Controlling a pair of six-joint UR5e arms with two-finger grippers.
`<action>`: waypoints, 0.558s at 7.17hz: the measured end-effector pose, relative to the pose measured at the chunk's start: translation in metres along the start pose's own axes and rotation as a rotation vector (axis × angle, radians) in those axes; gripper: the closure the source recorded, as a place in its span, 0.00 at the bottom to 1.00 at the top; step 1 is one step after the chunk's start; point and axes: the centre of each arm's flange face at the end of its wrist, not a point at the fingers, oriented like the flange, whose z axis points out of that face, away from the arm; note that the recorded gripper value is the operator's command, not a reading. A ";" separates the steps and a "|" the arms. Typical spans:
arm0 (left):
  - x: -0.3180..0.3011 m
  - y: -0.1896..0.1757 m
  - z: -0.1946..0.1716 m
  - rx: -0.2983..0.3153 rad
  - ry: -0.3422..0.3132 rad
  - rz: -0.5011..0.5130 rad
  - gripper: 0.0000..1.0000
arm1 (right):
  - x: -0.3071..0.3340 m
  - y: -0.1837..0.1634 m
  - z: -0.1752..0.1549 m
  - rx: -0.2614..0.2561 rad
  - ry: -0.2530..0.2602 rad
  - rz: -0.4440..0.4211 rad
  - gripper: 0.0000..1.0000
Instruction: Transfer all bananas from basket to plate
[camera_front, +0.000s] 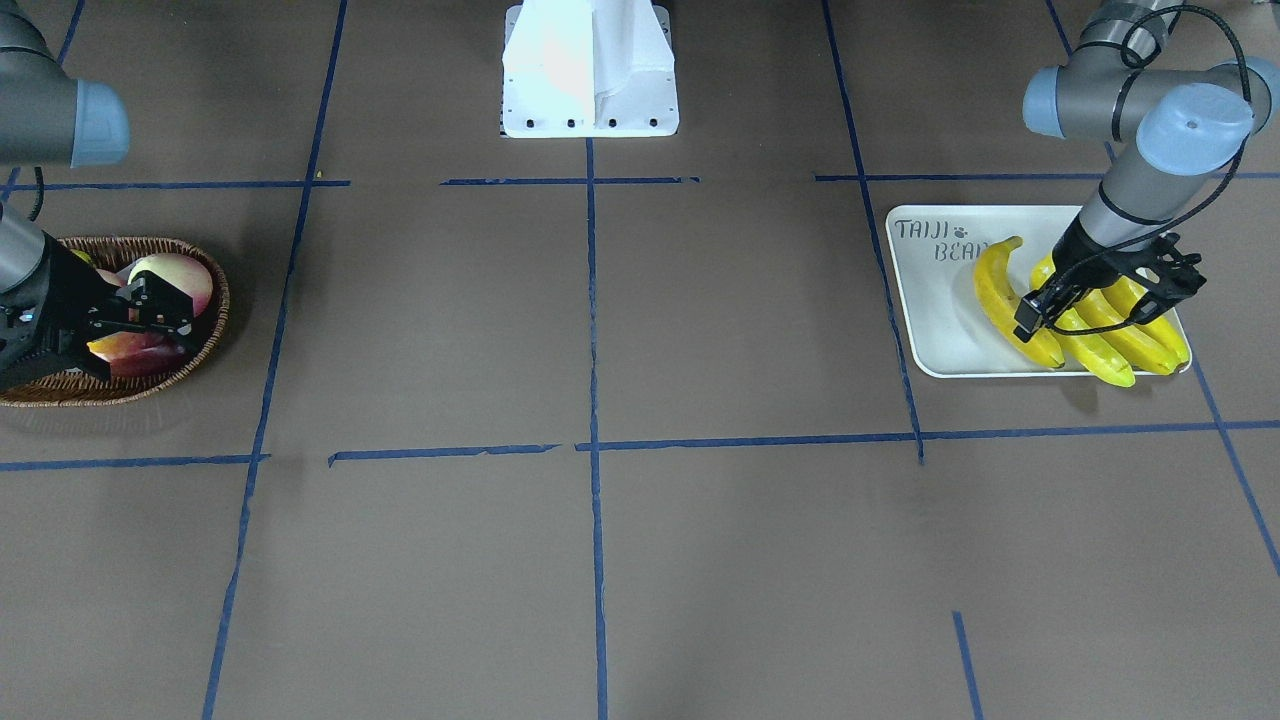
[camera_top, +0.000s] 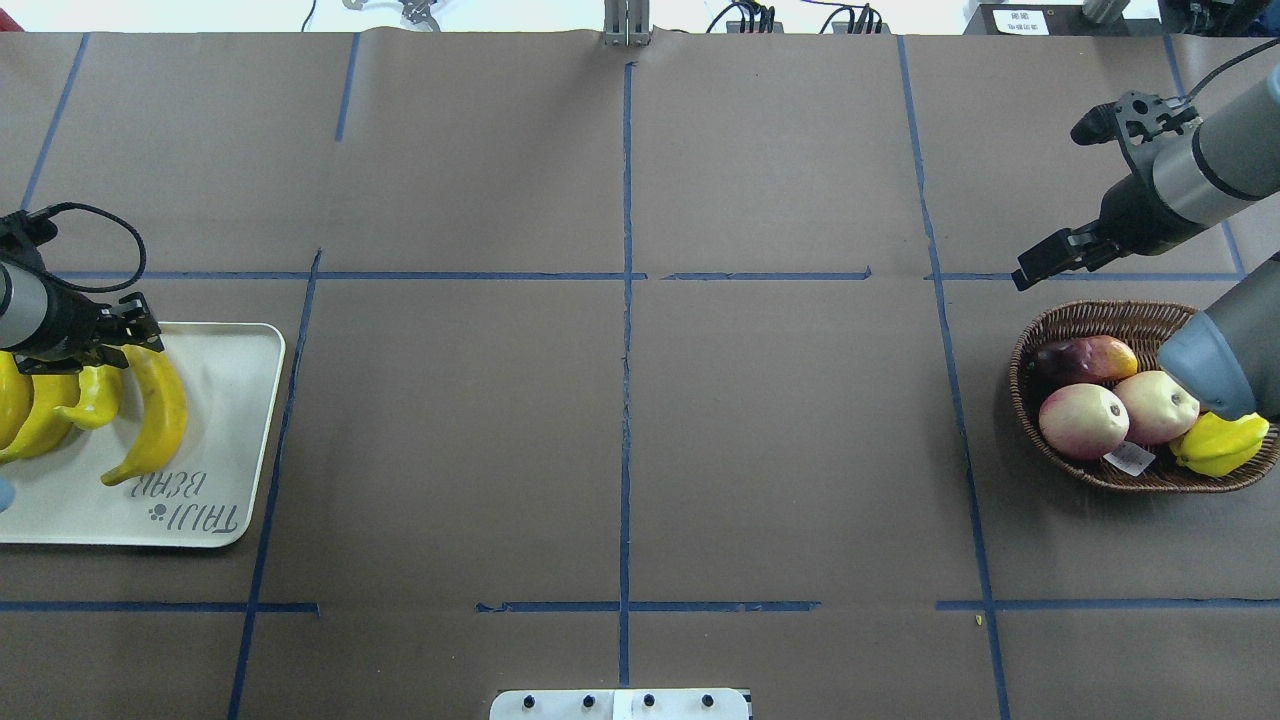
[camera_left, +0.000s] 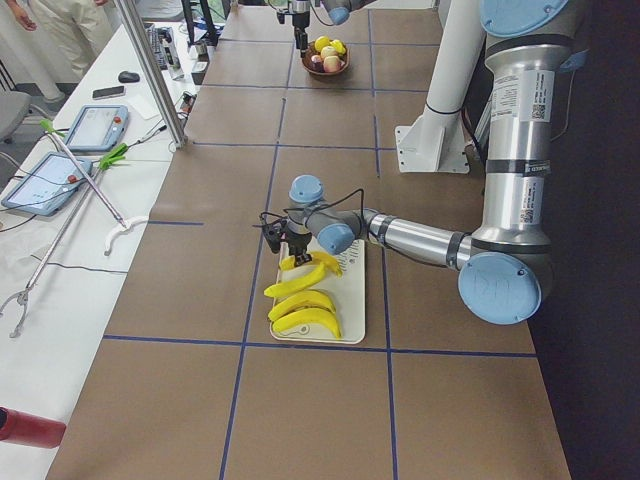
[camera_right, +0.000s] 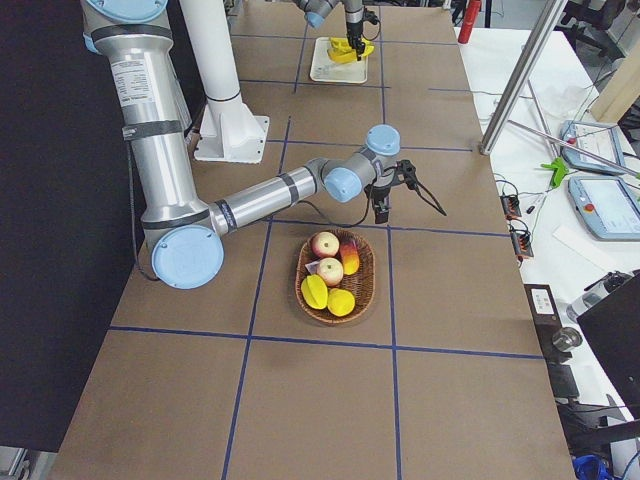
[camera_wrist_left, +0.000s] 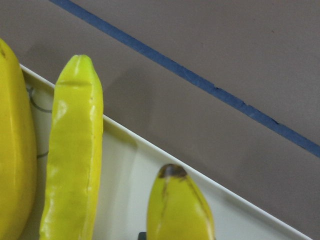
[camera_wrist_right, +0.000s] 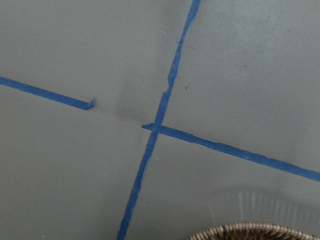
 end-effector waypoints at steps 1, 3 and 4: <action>-0.006 -0.010 -0.010 0.007 0.008 0.034 0.00 | 0.014 0.006 -0.002 -0.004 0.008 0.013 0.01; -0.027 -0.050 -0.050 -0.028 0.070 0.108 0.00 | 0.053 0.017 -0.016 0.005 0.029 0.036 0.01; -0.047 -0.070 -0.070 -0.041 0.088 0.199 0.00 | 0.076 0.027 -0.022 0.006 0.044 0.016 0.01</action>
